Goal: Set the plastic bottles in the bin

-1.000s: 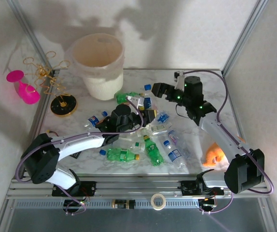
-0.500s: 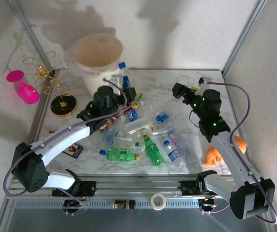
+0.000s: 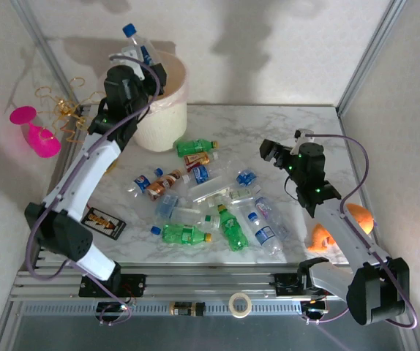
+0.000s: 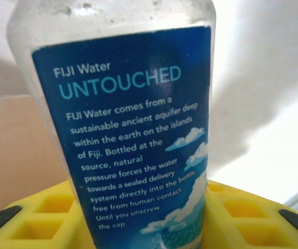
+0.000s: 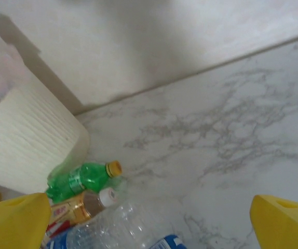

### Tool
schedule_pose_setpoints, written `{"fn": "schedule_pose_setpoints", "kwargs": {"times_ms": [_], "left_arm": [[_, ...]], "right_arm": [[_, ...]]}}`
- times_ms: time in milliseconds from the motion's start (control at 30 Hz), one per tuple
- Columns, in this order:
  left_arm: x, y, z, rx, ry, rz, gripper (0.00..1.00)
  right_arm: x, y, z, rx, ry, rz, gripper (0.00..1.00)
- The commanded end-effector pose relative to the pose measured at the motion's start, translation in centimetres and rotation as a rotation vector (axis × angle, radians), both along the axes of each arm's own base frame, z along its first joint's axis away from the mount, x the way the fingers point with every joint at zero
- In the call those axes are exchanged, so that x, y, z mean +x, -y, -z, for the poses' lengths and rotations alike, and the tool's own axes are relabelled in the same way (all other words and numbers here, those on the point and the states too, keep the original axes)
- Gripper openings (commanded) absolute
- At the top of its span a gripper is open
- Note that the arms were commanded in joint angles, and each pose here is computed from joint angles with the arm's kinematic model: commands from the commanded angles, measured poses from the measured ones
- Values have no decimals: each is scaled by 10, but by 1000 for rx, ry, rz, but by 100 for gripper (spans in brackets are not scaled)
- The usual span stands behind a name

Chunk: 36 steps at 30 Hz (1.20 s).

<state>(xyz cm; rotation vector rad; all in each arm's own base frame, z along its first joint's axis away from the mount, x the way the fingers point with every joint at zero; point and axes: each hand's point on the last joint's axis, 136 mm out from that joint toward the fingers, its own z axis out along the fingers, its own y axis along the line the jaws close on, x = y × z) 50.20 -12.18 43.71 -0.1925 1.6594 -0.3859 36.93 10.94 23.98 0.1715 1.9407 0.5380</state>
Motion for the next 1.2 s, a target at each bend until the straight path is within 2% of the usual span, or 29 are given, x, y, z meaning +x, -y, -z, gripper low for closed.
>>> {"fn": "schedule_pose_setpoints", "kwargs": {"times_ms": [0, 133, 333, 467, 567, 833, 1167], "left_arm": [[26, -19, 29, 68, -113, -54, 37], [53, -30, 61, 118, -220, -92, 37], [75, -39, 108, 197, -362, -144, 39], [81, -45, 123, 220, -391, -172, 40], [82, -44, 126, 218, -395, -173, 48], [78, -40, 104, 180, -346, -149, 99], [43, -31, 38, 131, -221, -109, 100]], "right_arm": [[-3, -5, 22, -14, -86, -33, 99], [-6, -12, 39, -31, -134, -82, 99], [-10, -24, 50, -11, -135, -155, 99], [-9, -22, 52, -36, -151, -152, 99], [-8, -15, 54, -66, -163, -117, 99], [-17, -5, 44, -78, -104, -80, 99], [-36, -3, 45, -54, -123, -87, 99]]}}
